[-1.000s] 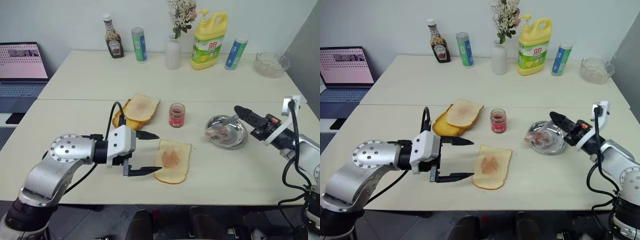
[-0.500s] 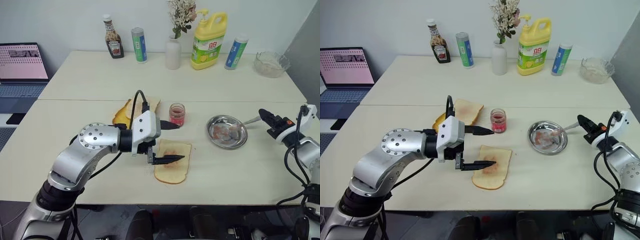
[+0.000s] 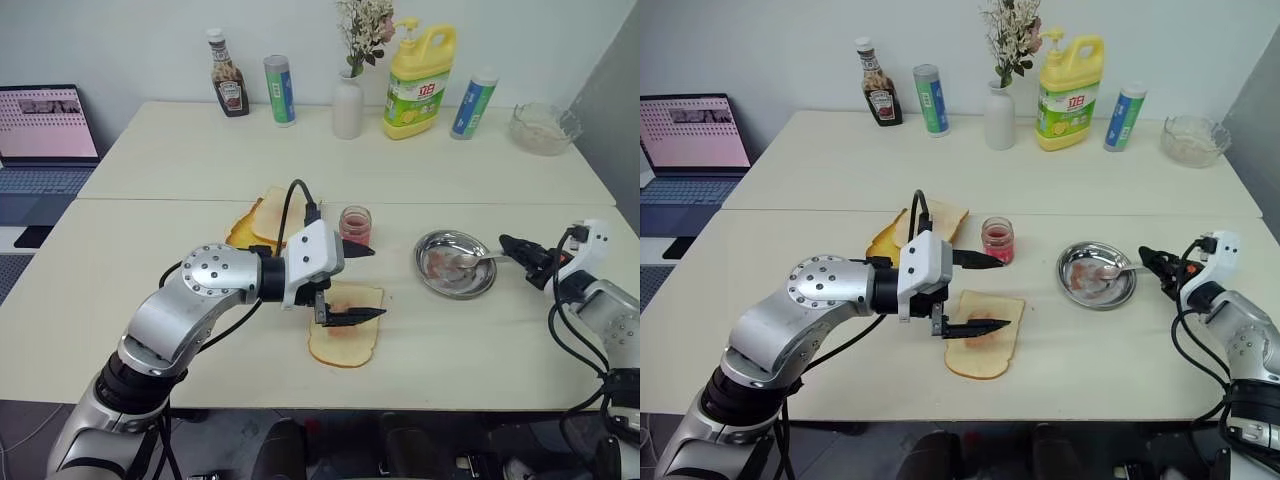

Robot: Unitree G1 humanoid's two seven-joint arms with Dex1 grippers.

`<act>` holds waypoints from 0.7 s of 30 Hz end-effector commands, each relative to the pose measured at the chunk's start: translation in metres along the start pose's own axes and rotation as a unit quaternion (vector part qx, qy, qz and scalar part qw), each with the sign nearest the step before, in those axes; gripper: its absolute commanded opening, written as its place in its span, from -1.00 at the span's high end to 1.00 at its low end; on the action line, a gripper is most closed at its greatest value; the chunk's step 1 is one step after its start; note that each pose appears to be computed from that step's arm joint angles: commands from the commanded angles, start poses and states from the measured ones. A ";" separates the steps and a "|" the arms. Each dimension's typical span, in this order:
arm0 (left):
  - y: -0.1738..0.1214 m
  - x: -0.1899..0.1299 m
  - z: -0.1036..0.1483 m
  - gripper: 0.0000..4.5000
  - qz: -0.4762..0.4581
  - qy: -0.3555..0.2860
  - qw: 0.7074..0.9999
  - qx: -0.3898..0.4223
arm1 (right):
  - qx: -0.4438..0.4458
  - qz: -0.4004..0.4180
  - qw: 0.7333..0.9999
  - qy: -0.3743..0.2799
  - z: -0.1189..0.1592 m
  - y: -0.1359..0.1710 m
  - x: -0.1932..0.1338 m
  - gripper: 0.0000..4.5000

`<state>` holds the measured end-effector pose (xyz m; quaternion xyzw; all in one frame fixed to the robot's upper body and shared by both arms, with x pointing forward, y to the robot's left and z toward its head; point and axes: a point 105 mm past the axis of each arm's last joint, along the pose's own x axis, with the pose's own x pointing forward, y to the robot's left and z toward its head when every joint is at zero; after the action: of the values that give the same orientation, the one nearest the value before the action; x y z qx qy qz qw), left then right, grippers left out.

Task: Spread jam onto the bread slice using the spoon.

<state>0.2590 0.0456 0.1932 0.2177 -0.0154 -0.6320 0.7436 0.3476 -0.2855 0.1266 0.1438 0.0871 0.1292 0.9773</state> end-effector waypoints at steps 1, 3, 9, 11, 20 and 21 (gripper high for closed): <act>-0.002 0.001 0.009 -1.00 -0.003 -0.013 1.000 0.025 | -0.079 0.012 0.996 -0.032 0.023 0.007 -0.004 -0.60; -0.003 0.001 0.008 -1.00 -0.004 -0.014 1.000 0.025 | -0.103 0.003 0.994 -0.035 0.024 0.006 -0.004 -0.92; -0.002 0.002 0.006 -1.00 -0.002 -0.015 1.000 0.025 | -0.175 -0.021 0.982 -0.072 0.037 0.004 -0.006 -0.98; -0.001 0.001 0.006 -1.00 0.001 -0.015 1.000 0.025 | -0.177 -0.037 0.978 -0.106 0.048 0.001 -0.008 -0.98; 0.031 -0.038 -0.022 -1.00 0.114 0.056 0.992 0.023 | -0.230 0.028 0.960 -0.156 0.076 0.041 -0.030 -0.98; 0.036 -0.050 -0.031 -1.00 0.133 0.081 0.987 0.028 | -0.241 0.051 0.958 -0.149 0.075 0.052 -0.035 -0.98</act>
<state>0.2845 0.0888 0.1804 0.2579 0.0131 -0.5448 0.7978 0.3303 -0.2768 0.1934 -0.0521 -0.0681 0.1424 0.9861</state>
